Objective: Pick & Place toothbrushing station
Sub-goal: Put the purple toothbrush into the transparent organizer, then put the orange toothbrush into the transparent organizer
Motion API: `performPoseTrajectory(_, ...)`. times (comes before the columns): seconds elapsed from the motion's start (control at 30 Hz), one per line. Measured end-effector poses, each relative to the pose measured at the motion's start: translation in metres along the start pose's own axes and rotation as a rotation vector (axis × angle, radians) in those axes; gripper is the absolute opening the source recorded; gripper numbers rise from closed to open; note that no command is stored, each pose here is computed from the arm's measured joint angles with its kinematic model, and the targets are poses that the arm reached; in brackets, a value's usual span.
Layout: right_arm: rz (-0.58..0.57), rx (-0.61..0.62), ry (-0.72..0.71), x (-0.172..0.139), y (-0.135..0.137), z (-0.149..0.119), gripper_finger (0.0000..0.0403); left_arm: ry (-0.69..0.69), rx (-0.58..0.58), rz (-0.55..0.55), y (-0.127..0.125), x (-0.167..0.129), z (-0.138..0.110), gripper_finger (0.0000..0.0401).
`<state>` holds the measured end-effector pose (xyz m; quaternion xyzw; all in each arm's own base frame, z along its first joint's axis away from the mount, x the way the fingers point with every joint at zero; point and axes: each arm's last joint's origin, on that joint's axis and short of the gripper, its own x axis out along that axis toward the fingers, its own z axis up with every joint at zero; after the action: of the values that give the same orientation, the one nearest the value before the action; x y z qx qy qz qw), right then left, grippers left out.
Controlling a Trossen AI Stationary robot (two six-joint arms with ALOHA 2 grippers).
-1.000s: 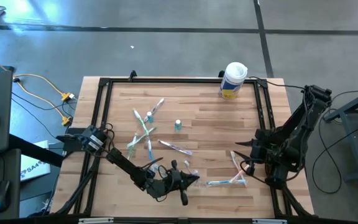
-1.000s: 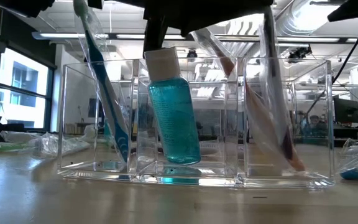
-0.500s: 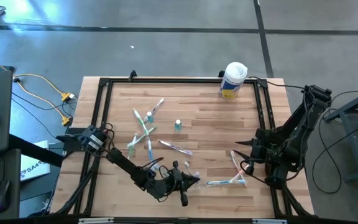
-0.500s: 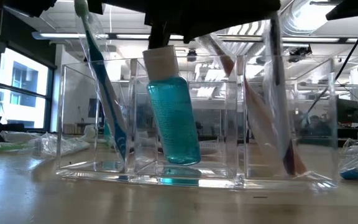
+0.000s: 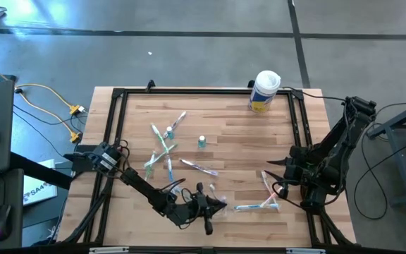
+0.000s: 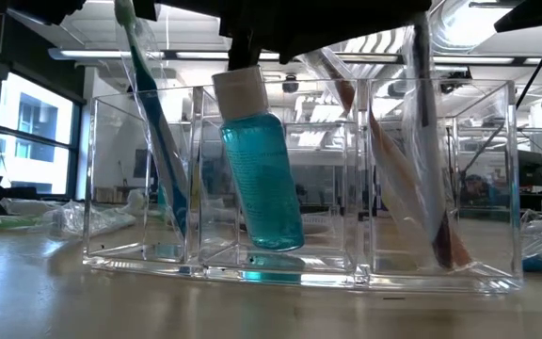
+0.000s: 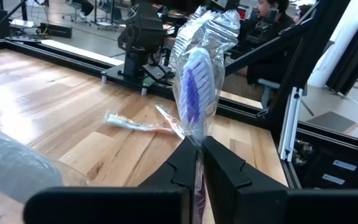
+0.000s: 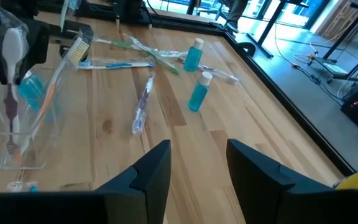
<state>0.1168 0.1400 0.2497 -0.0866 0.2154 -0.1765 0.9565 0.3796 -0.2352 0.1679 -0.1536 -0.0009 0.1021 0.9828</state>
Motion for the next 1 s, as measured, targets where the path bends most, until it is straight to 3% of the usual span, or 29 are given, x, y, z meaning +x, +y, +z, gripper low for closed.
performPoseTrajectory(0.47,0.004,0.0,0.006,0.0,0.0001,-0.0002,0.0149,0.005,-0.006,0.001,0.0007,-0.0003,-0.0018,0.0139)
performPoseTrajectory(1.0,0.021,-0.035,0.028,-0.0001,0.0003,-0.0007,0.0149,-0.004,-0.009,0.001,0.0002,-0.0004,-0.0006,0.0145)
